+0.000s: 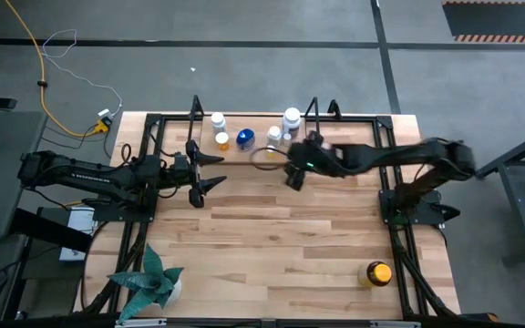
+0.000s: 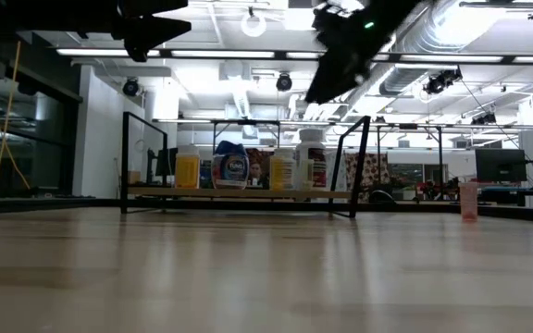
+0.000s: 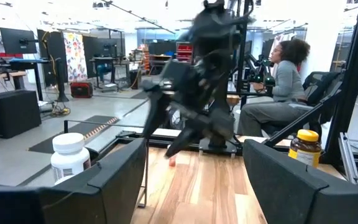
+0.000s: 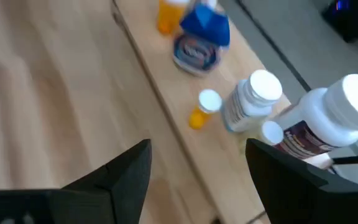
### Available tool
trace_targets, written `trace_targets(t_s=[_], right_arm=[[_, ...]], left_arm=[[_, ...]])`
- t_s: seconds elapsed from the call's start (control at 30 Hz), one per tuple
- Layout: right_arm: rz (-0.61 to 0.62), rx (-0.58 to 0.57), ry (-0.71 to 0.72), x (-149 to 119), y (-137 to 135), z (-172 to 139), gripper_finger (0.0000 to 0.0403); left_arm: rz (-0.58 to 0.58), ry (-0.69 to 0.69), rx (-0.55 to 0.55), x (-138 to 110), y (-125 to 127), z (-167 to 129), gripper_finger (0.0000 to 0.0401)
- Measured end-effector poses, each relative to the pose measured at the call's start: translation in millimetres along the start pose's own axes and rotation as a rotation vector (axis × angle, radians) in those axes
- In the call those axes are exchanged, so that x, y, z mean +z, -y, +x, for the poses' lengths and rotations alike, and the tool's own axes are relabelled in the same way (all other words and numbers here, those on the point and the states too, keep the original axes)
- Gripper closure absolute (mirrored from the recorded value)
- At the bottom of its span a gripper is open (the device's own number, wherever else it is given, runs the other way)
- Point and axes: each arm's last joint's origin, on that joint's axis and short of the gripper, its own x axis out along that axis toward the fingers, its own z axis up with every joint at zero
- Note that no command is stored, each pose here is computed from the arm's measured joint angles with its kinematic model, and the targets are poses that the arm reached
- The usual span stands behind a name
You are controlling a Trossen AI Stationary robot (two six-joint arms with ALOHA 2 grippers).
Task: Pick and place medicine bottles onto shelf by color
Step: Put the pink pill bottle on the shelf
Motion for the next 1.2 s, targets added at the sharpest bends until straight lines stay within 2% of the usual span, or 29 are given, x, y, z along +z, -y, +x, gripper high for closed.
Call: trace_targets(t_s=[0.17, 0.33, 0.4, 0.57, 0.7, 0.83, 0.93, 1.03, 1.2], right_arm=[[0.124, 0.074, 0.251, -26.0, -3.2, -45.3, 0.0151], [0.284, 0.047, 0.339, -44.2, 10.5, -80.0, 0.0151], [0.349, -0.010, 0.338, -50.3, 18.2, -91.1, 0.0151], [0.526, -0.265, 0.336, -66.3, 40.0, -106.9, 0.0151], [0.613, -0.341, 0.205, -84.3, 55.9, -104.1, 0.0151], [0.713, -0.432, -0.048, -107.4, 70.6, -93.5, 0.0151], [0.753, -0.545, -0.204, -120.5, 79.5, -86.9, 0.0151], [0.757, -0.622, -0.281, -124.9, 83.6, -78.3, 0.0151], [0.728, -0.654, -0.365, -125.6, 79.4, -58.3, 0.0151]], left_arm=[[-0.001, 0.002, 0.007, 0.2, -0.2, 0.0, 0.0142], [-0.028, 0.002, 0.009, 0.2, -0.3, 0.0, 0.0142], [-0.028, 0.001, 0.009, 0.1, -0.3, 0.0, 0.0142], [-0.025, 0.000, 0.010, 0.0, -0.3, 0.0, 0.0142], [-0.012, 0.000, 0.019, 0.0, -0.6, 0.0, 0.0142], [-0.019, -0.001, 0.024, -0.1, -0.7, 0.0, 0.0142], [-0.019, -0.001, 0.024, -0.1, -0.7, 0.0, 0.0142], [-0.019, -0.001, 0.024, -0.1, -0.7, 0.0, 0.0142], [-0.019, -0.001, 0.024, -0.1, -0.7, 0.0, 0.0142]])
